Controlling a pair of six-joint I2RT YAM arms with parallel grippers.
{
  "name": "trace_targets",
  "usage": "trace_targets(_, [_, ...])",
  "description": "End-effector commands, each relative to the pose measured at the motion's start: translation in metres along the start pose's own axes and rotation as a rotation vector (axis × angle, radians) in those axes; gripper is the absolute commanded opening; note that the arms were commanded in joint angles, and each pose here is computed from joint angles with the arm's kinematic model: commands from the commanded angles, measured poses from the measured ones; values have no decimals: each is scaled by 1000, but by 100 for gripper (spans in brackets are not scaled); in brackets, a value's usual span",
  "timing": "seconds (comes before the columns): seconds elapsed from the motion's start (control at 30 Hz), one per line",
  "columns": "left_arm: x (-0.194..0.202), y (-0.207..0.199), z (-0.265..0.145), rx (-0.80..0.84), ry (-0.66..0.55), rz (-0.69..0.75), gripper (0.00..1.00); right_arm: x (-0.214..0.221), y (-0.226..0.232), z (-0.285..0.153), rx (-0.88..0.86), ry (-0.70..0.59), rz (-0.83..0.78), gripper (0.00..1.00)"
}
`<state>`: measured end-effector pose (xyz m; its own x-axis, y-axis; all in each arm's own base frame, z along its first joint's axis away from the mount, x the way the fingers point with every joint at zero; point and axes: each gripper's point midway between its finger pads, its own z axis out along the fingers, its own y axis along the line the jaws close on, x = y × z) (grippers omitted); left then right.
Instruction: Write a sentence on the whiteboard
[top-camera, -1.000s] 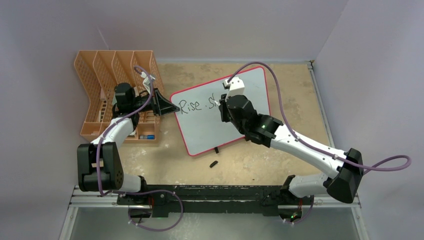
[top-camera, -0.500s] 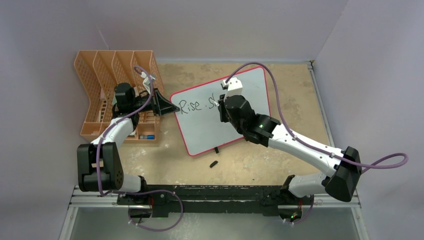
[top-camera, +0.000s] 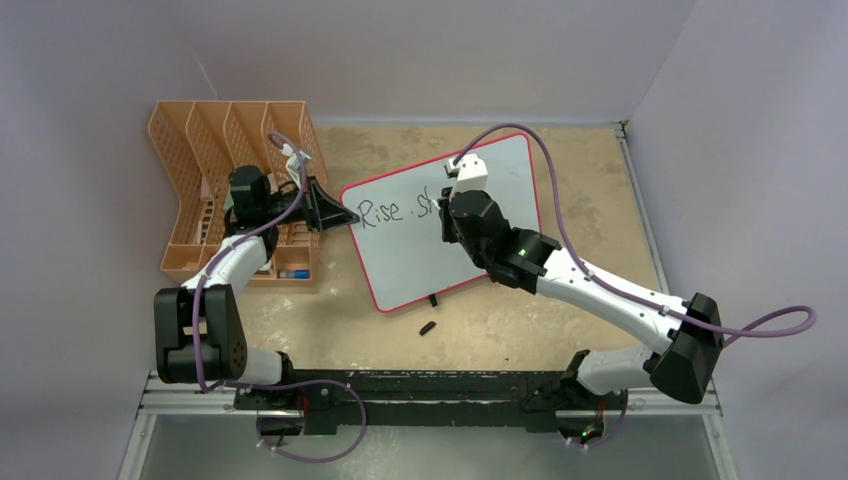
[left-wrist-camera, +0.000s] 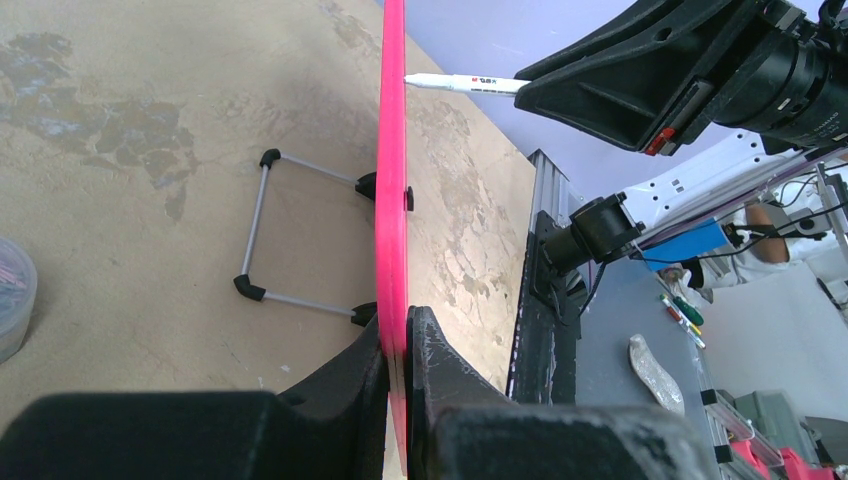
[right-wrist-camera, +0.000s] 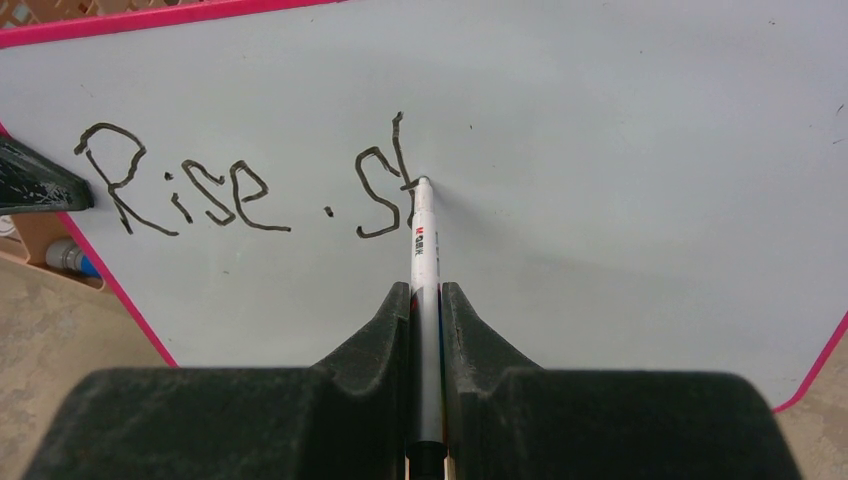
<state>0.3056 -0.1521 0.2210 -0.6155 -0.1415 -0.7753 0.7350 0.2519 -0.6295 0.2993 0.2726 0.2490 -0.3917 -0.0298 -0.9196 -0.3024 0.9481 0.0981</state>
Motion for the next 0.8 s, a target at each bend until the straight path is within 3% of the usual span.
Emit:
trace_targets(0.0, [-7, -7, 4, 15, 3, 62, 0, -13, -7, -2, 36, -54, 20, 0])
trace_targets(0.77, [-8, -7, 4, 10, 1, 62, 0, 12, -11, -6, 34, 22, 27, 0])
